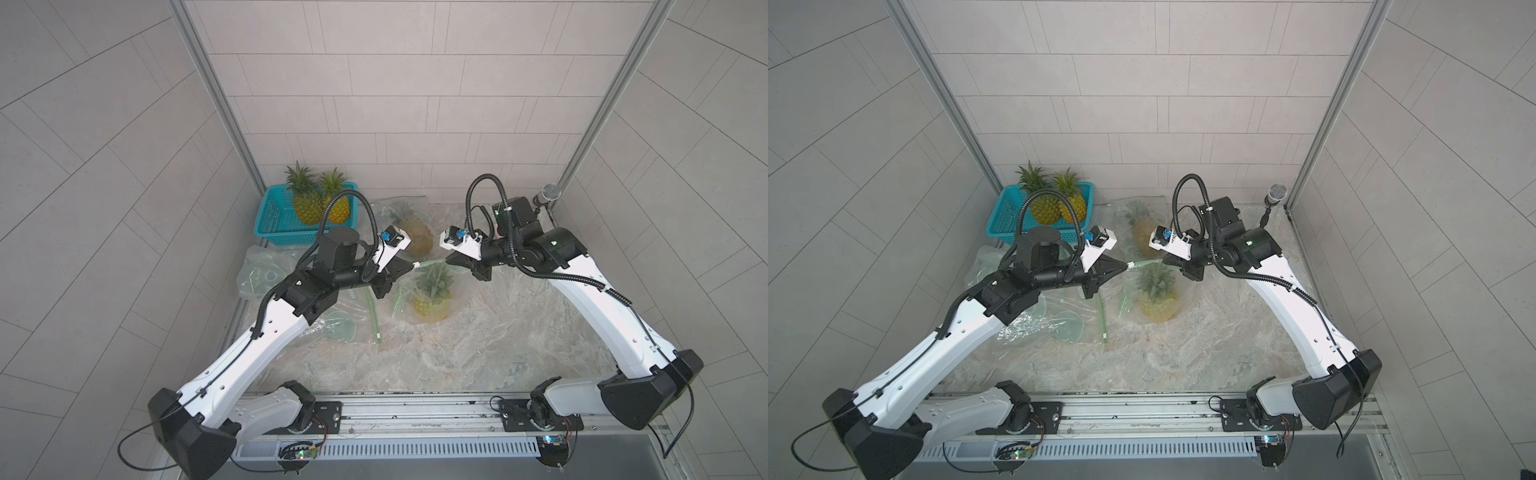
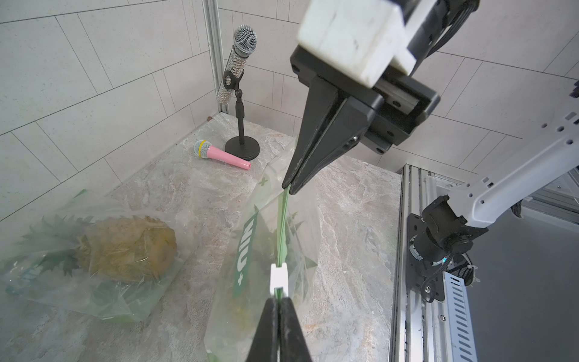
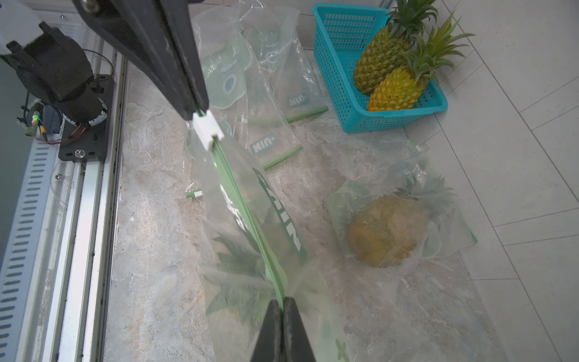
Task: Open the zip-top bag and take out the pineapple
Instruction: Adjust the zipper food storage bag at the center of the board, then unzip the zipper on the zipper food storage bag.
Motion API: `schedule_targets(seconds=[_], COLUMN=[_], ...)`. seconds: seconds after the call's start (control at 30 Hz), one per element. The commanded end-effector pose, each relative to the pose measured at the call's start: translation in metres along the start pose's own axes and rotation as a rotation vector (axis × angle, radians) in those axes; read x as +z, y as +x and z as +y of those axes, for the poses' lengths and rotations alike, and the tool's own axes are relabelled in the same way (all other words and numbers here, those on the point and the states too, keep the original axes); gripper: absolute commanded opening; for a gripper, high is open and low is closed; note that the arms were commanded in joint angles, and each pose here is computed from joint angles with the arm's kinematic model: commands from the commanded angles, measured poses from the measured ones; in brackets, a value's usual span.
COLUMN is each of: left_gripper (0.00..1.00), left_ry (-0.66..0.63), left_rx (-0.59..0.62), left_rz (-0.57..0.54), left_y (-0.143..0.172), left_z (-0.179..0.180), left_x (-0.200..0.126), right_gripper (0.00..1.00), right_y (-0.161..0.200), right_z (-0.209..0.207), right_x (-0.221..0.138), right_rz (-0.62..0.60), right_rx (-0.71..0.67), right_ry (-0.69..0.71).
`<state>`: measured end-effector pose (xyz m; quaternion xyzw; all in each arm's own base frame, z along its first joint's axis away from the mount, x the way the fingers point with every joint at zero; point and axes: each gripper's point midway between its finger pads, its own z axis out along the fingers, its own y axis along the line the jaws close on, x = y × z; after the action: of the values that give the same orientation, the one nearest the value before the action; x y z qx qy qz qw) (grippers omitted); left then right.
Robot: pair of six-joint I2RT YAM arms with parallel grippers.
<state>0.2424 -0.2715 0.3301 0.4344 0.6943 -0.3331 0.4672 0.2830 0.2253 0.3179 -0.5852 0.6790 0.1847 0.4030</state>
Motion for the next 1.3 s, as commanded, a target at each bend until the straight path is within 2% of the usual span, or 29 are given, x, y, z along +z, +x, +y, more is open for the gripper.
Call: schedule_targets(seconds=[0.0, 0.07, 0.13, 0.4, 0.73, 1.27], left_gripper=[0.00, 0.00, 0.00, 0.00, 0.00, 0.00], left_ry=[-0.008, -0.019, -0.016, 0.096, 0.096, 0.092], left_rx=[0.038, 0.057, 0.072, 0.139, 0.183, 0.173], left_rz=[-0.034, -0.038, -0.043, -0.048, -0.063, -0.082], left_y=[-0.004, -0.004, -0.005, -0.008, -0.009, -0.012], left_z=[0.003, 0.004, 0.004, -0.010, -0.010, -0.009], left_x=[0.000, -0.001, -0.003, -0.001, 0.000, -0.002], right_gripper=[0.31, 0.41, 0.46, 0.50, 0.50, 0.41], right_y=[-0.029, -0.039, -0.048, -0.071, -0.069, -0.064], right_z=[0.004, 0.010, 0.017, 0.034, 0.043, 0.042], right_x=[-0.012, -0.014, -0.014, -0.003, 0.020, 0.033], right_rz=[-0.117, -0.159, -0.186, -0.214, -0.120, -0.094], right_rx=[0.020, 0.025, 0.020, 0.010, 0.018, 0.026], right_ry=[-0.007, -0.040, -0.074, -0.192, -0.307, -0.328])
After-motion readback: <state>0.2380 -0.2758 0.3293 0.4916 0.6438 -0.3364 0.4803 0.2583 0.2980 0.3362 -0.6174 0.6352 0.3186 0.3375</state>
